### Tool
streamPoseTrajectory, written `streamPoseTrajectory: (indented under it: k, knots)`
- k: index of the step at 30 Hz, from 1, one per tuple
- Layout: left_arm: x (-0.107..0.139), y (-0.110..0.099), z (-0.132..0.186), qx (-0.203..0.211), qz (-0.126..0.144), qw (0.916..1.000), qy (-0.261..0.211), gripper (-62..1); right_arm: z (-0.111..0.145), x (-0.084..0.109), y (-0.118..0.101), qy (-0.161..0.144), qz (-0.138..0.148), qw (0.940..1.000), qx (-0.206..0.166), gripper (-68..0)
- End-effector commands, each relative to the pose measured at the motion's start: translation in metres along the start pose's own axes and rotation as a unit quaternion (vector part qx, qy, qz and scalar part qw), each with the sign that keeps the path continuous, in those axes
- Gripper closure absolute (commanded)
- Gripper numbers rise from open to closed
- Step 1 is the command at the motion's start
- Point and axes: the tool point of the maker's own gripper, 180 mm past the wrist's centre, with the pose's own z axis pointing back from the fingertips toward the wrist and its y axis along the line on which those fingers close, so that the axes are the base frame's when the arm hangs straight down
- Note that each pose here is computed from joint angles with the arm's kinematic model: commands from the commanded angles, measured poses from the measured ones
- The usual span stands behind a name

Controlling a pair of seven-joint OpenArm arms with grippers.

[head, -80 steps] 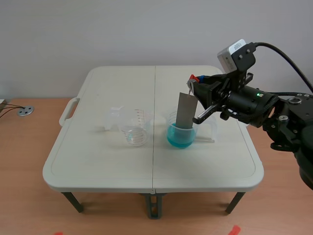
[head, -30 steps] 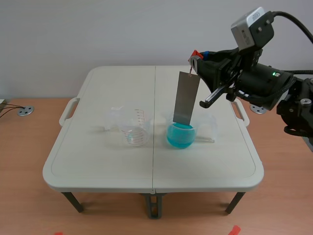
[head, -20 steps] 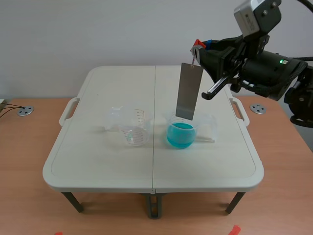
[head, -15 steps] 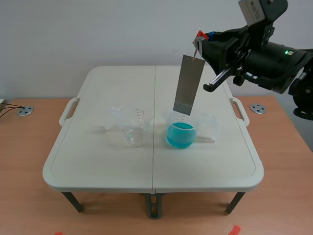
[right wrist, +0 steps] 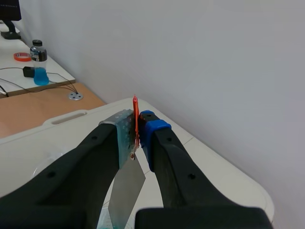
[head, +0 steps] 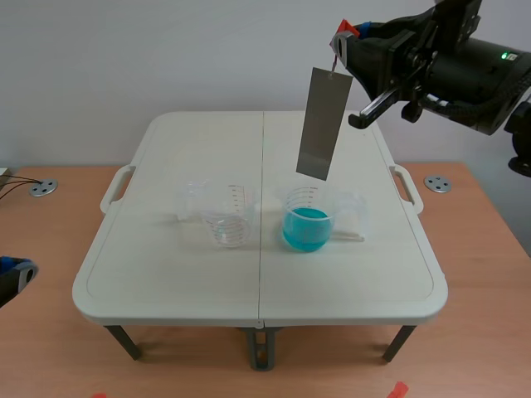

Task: Hold the metal plate by the orange handle, dip it into the blue solution, take it out and point at it, then put the plate back in the beaker on the left.
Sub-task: 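Raise the plate and point at it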

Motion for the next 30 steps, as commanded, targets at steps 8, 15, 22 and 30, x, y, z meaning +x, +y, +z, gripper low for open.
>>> streamPoseTrajectory:
  k: [8,15,22,30]
  knots:
    - [0.057,-0.011,-0.05,-0.05,-0.045,0.9958,-0.062,-1.5,0.0,0.02,-0.01,-0.021,0.016,0.9996,-0.008,-1.3]
    - [0.084,-0.039,-0.087,-0.088,-0.067,0.9908,-0.077,-1.5,-0.001,0.022,-0.009,-0.021,0.018,0.9996,-0.007,-1.3]
    - [0.1,-0.071,-0.116,-0.114,-0.099,0.9853,-0.08,-1.5,-0.001,0.022,-0.008,-0.022,0.017,0.9996,-0.005,-1.3]
    - [0.124,-0.09,-0.143,-0.103,-0.114,0.983,-0.101,-1.5,-0.001,0.022,-0.007,-0.02,0.016,0.9997,-0.002,-1.3]
